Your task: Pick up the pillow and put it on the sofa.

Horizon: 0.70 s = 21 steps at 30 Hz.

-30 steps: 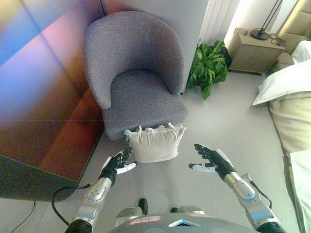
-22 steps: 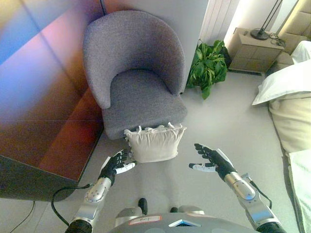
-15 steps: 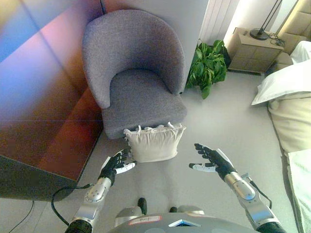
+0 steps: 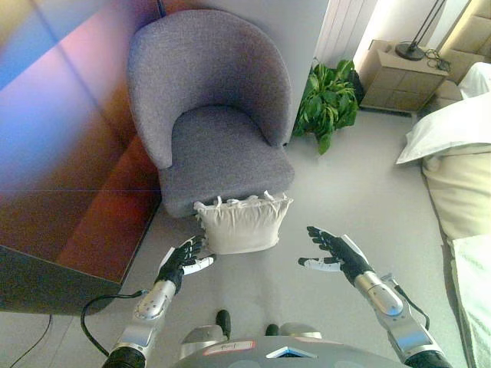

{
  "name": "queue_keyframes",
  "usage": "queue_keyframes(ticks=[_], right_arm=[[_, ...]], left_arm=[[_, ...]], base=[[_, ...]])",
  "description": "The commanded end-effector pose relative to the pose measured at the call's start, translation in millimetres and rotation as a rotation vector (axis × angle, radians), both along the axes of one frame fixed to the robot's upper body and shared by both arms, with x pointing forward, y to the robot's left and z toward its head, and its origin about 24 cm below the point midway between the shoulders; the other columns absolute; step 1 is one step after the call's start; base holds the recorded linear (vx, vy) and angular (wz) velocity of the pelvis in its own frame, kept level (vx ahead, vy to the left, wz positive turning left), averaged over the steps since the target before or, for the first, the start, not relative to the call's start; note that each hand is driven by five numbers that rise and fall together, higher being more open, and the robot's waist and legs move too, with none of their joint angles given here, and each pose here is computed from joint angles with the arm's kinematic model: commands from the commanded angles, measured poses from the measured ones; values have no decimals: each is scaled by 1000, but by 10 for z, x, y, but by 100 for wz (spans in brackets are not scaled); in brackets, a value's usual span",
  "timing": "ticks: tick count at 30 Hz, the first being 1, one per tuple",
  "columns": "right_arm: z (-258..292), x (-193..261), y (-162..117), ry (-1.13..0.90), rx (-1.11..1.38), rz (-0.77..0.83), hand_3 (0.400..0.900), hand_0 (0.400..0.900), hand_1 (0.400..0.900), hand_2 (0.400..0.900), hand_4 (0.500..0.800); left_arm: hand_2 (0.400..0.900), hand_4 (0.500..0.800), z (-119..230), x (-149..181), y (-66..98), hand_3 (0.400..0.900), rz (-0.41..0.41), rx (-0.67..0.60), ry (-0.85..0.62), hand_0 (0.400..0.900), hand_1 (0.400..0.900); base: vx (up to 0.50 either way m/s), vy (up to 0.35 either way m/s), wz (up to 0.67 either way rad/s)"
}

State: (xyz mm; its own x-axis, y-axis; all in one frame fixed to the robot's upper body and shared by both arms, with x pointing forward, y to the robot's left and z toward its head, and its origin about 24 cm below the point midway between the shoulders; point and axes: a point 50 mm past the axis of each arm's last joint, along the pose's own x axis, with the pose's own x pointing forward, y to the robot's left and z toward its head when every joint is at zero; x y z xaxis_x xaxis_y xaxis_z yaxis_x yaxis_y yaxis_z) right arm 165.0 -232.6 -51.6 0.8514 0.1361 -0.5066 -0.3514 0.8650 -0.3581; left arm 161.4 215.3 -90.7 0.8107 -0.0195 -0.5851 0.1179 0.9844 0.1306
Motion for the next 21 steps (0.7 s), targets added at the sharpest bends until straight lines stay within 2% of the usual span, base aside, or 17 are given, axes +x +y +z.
queue_keyframes(ticks=[1,12,21], right_arm=[[402,339,22,-254,44,18,900,900,900,900,800],[436,399,-10,-270,69,-14,900,900,900,900,800],[449,512,7,-295,47,-18,900,900,900,900,800]], left_arm=[[900,800,379,430,-7,900,-46,13,-235,900,900],[900,800,438,538,-141,900,-82,-31,-257,900,900],[900,800,456,597,-238,900,-76,-50,-281,900,900]], base=[[-6,-103,8],[11,-137,-3],[252,57,-24]])
